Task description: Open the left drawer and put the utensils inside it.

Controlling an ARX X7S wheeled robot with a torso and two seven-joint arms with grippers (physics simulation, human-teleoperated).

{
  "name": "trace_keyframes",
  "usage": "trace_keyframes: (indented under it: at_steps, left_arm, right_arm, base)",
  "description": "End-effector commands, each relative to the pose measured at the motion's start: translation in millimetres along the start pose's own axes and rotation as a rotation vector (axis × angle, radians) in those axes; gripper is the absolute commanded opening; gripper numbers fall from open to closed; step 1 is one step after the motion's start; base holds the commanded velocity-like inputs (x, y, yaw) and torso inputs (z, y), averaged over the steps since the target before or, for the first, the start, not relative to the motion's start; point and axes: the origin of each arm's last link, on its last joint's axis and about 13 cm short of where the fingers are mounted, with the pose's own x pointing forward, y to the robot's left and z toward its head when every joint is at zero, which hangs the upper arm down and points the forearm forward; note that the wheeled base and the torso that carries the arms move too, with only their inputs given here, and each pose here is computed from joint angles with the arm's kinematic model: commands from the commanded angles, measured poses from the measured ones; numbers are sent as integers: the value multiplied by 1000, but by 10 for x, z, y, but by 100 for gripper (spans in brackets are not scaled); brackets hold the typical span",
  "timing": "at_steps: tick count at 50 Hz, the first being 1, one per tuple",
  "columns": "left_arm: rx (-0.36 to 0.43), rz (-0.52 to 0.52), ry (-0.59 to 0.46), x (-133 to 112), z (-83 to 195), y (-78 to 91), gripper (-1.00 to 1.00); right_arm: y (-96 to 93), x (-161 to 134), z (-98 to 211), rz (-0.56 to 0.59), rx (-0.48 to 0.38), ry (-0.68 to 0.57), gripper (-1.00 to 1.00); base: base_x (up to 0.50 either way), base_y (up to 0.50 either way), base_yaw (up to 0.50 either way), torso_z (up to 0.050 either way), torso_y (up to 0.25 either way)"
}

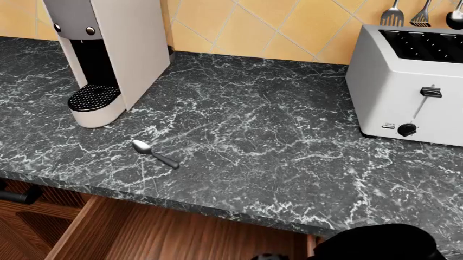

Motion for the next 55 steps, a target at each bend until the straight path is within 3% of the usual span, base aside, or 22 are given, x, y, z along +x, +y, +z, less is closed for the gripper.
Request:
trace_keyframes:
  at_steps: [1,5,6,18,35,55]
  left_arm:
    - [0,0,0,0,2,-2,100]
    - [0,1,1,-2,-2,1,100]
    - [1,0,0,-1,1,0,100]
    - [1,1,-2,-3,3,-2,100]
    - [1,0,-3,-3,11,-9,100]
    - [0,-2,4,-1,1,-1,100]
  right_arm:
    - [13,54,-36,24,-41,40,-100]
    - [-4,46,-39,39,-31,46,-100]
    - [-8,33,-39,50,-37,52,100]
    - [-19,-160,58,16,-56,4,100]
    - [0,-1151,313,-184,-128,-136,100]
    - [-112,-1853,441,-358,-107,-296,100]
  base:
    - [0,0,0,0,0]
    - [0,0,0,0,0]
    - [0,0,0,0,0]
    - [0,0,0,0,0]
    - [0,0,0,0,0]
    - [0,0,0,0,0]
